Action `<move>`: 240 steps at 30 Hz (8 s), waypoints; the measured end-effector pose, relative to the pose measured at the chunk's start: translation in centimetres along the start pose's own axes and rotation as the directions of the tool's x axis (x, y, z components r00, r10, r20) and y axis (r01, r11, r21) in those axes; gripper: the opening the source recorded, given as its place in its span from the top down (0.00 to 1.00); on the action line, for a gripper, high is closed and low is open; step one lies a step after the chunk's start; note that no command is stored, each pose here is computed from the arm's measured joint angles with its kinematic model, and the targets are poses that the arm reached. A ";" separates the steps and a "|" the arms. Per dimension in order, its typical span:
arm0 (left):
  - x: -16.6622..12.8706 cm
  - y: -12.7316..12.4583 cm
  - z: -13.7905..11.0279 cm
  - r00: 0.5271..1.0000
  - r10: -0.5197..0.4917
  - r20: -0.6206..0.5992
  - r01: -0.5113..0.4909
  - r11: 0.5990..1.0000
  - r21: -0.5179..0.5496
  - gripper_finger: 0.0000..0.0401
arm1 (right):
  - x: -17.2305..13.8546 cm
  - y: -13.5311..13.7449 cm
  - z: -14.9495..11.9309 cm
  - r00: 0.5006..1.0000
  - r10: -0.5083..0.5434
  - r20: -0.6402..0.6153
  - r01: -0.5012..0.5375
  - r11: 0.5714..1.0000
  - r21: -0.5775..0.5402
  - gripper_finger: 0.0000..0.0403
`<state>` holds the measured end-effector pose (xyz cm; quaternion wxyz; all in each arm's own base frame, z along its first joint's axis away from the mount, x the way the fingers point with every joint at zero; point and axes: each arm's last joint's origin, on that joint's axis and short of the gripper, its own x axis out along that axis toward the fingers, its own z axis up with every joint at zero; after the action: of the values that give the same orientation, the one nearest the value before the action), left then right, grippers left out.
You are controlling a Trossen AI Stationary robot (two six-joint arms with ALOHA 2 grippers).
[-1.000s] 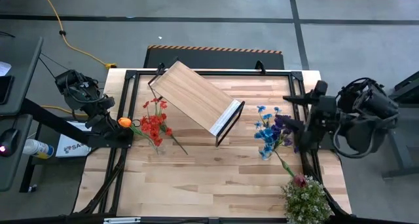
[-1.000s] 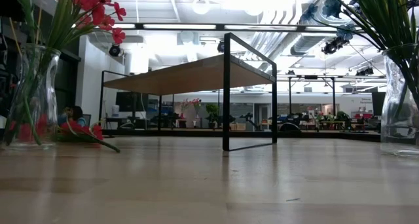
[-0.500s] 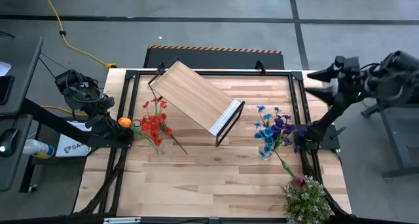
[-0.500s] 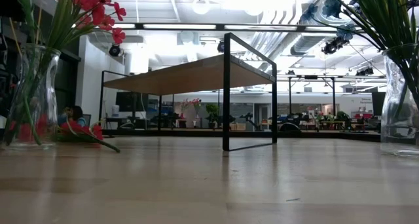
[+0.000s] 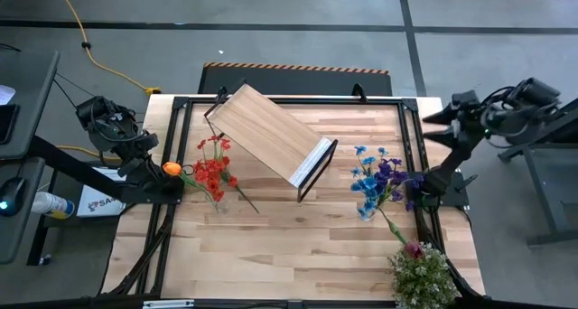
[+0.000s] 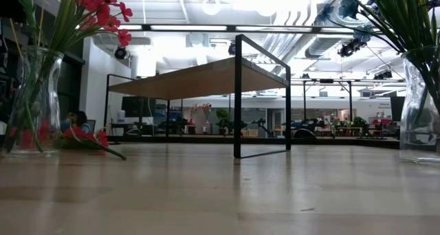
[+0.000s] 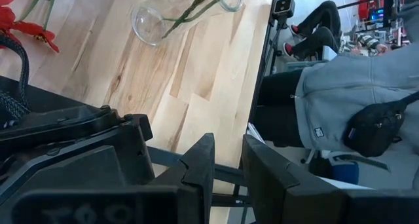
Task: Pick and place flowers into a vace then onto a shelf
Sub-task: Put the red flower into the left transparent vase
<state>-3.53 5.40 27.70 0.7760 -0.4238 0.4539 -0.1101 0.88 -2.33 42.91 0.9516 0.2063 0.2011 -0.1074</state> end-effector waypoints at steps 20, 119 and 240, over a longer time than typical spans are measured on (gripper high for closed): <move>0.0 0.0 0.0 1.000 0.000 -0.001 0.000 1.000 0.008 0.72 | 6.4 -3.8 -14.1 0.809 -0.033 -0.587 0.294 0.887 0.355 0.34; 6.5 -3.5 0.5 0.968 0.177 0.179 -0.181 0.983 0.009 0.72 | 1.3 2.4 1.1 0.892 -0.052 0.449 -0.111 0.938 0.330 0.35; 5.3 -2.9 1.8 0.683 0.391 0.617 0.398 0.509 -0.763 0.88 | 1.6 7.1 5.3 0.663 0.378 0.646 -0.418 0.903 -0.100 0.35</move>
<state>1.51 1.66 27.08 0.5694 -0.7566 0.0952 0.3070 6.17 1.49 49.08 0.9546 0.2220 -0.1959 0.0326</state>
